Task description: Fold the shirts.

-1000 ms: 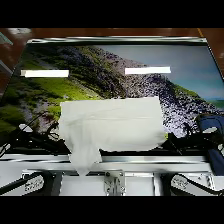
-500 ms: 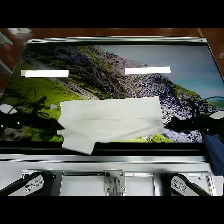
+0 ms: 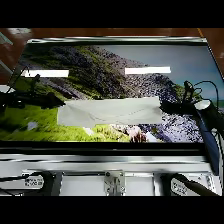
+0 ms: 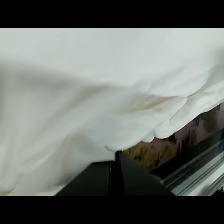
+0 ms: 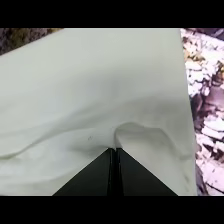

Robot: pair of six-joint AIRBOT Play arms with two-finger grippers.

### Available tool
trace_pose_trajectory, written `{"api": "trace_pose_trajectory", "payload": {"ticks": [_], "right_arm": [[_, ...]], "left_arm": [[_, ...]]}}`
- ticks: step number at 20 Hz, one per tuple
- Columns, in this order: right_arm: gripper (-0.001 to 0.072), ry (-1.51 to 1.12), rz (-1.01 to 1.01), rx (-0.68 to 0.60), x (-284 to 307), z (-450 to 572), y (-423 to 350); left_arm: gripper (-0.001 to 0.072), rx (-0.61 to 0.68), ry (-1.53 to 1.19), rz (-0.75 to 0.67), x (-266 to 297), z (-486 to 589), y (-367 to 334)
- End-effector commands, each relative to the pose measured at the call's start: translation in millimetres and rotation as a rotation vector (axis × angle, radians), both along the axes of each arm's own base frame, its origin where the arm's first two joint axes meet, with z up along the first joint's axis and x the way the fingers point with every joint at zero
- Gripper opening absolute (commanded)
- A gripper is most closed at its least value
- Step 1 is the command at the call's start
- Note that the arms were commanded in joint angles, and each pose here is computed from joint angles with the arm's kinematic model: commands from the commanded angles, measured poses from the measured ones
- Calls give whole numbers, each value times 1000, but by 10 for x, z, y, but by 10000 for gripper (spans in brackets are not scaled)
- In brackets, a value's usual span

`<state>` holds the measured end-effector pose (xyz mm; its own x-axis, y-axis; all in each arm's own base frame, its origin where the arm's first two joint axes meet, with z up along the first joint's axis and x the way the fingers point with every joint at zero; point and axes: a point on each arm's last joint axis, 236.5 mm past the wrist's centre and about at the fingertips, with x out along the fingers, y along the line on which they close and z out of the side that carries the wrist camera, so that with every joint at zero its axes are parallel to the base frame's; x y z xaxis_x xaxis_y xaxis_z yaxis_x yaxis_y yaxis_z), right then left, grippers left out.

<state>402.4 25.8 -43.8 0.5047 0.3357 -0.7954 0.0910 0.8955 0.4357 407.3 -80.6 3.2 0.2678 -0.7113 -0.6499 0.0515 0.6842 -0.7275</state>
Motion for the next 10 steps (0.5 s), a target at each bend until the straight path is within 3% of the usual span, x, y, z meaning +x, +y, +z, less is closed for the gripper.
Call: {"api": "trace_pose_trajectory", "payload": {"ticks": [1, 10], "right_arm": [[59, -30, -56, -51, 308, -93, -79], [60, 4, -119, -50, 495, -353, -183]], "left_arm": [[35, -58, 7, 36, 330, -57, 10], [35, -39, 138, 91, 419, -578, 197]]}}
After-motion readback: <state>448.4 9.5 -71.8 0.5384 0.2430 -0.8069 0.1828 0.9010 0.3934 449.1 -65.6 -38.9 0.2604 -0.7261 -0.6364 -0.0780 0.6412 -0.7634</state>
